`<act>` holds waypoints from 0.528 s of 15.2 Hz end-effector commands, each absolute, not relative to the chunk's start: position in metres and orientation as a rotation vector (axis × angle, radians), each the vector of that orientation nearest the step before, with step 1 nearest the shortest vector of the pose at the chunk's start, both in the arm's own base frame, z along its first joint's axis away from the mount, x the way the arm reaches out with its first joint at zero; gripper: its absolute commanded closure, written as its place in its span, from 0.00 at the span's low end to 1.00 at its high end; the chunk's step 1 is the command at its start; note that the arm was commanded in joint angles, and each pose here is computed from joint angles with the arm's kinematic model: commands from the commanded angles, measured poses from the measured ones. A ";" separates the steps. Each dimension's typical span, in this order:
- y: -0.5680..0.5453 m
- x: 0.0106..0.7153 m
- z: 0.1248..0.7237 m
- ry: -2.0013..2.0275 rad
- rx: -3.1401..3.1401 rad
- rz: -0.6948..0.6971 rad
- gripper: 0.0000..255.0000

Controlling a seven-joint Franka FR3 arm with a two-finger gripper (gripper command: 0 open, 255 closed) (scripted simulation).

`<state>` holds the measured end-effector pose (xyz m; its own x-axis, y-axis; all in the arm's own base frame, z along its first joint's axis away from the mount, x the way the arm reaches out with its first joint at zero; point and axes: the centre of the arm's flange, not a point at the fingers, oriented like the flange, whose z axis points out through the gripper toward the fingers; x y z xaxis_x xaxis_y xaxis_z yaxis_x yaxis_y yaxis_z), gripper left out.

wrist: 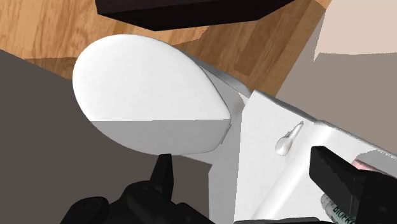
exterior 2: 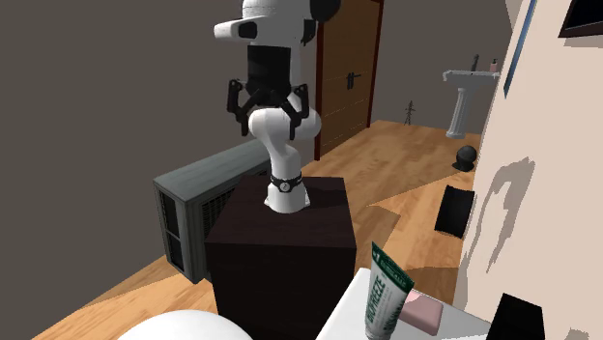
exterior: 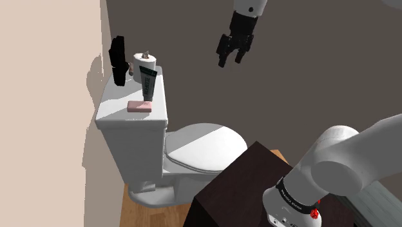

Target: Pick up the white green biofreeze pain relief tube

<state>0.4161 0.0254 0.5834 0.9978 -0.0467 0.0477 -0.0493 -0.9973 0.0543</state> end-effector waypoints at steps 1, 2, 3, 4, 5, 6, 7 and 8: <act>0.038 0.438 0.578 -0.040 3.097 0.058 0.00; 0.045 0.449 0.575 -0.023 3.103 0.051 0.00; 0.052 0.459 0.571 -0.007 3.108 0.044 0.00; 0.059 0.470 0.568 0.010 3.114 0.037 0.00; 0.066 0.481 0.564 0.027 3.120 0.030 0.00; 0.073 0.491 0.561 0.044 3.125 0.023 0.00; 0.081 0.501 0.557 0.061 3.130 0.016 0.00; 0.088 0.512 0.553 0.078 3.135 0.009 0.00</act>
<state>0.4982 0.0810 0.5588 0.9992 0.0391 0.0100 0.0390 -0.9992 0.0116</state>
